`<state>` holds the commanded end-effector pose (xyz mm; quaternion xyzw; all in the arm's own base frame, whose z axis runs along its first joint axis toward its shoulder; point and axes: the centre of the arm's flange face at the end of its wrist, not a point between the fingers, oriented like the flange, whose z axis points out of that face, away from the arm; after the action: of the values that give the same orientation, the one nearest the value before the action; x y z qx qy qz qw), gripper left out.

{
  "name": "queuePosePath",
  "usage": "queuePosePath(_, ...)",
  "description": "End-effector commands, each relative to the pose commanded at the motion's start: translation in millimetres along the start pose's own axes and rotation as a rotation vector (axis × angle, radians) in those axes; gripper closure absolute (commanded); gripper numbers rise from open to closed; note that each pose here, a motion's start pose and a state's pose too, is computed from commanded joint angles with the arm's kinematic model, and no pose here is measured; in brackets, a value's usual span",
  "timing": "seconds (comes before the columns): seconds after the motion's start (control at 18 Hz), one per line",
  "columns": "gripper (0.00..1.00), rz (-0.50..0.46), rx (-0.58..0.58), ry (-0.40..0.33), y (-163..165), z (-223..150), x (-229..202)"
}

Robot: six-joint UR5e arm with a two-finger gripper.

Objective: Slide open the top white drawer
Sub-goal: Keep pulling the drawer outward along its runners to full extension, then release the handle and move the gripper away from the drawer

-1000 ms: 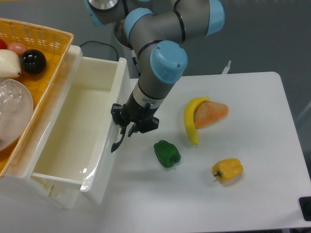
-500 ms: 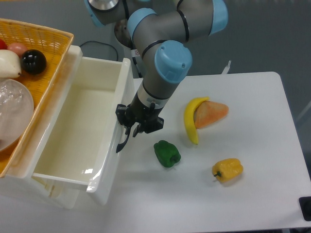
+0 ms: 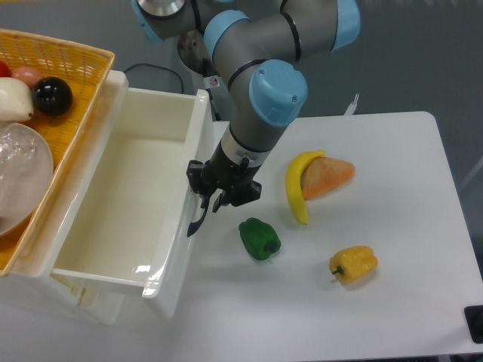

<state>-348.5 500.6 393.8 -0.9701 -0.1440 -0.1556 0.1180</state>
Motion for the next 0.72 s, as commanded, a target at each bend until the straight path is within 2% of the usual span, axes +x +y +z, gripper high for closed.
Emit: queuePosePath(0.72, 0.70, 0.007, 0.003, 0.002, 2.3, -2.1, -7.6)
